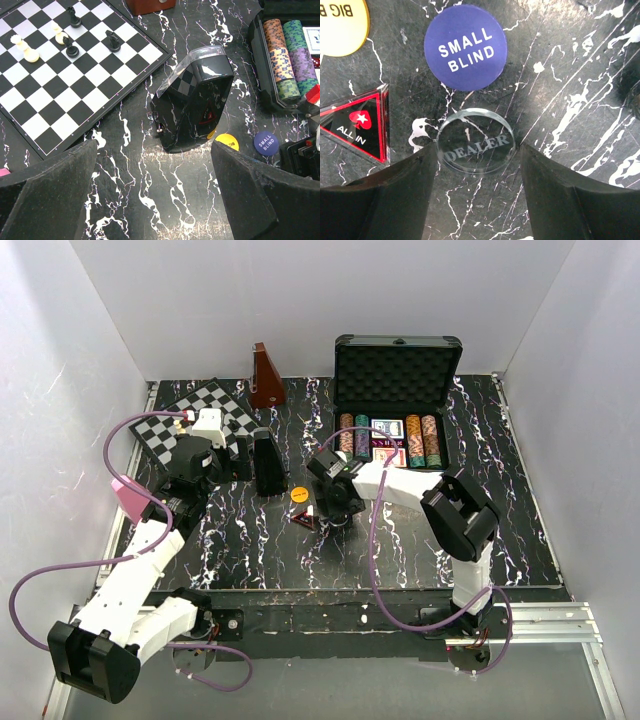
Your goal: Pack up texas hold em set
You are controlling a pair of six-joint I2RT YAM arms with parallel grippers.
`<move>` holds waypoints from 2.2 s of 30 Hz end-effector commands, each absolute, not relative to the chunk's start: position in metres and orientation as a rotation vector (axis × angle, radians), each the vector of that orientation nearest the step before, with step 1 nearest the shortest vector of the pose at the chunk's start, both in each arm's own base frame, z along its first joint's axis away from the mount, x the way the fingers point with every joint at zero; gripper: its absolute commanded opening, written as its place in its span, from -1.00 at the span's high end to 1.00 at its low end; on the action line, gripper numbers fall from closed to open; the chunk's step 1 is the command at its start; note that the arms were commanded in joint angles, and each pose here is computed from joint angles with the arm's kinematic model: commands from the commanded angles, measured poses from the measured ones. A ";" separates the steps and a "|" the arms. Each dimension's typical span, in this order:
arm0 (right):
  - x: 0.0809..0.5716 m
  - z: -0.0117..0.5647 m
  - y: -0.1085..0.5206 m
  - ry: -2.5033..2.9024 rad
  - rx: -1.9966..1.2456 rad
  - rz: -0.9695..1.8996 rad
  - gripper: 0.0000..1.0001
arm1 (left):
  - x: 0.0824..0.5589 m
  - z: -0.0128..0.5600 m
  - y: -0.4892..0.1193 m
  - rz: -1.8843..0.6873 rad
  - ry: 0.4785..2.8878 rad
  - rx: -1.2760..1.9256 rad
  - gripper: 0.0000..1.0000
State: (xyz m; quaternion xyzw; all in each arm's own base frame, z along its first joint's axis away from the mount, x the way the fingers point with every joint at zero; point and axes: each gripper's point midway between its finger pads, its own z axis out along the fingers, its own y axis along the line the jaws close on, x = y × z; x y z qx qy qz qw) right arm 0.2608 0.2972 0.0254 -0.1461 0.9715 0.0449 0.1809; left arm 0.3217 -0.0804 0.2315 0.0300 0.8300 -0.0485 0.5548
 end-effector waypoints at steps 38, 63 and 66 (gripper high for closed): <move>0.491 0.148 0.179 2.465 -0.165 0.084 0.55 | 0.321 0.239 -0.079 -0.111 1.933 0.067 -0.96; 0.539 0.092 0.178 2.512 -0.160 0.003 0.51 | 0.321 0.240 -0.081 -0.125 1.932 0.073 -0.96; 0.536 0.083 0.178 2.534 -0.165 0.005 0.51 | 0.321 0.240 -0.082 -0.126 1.932 0.074 -0.96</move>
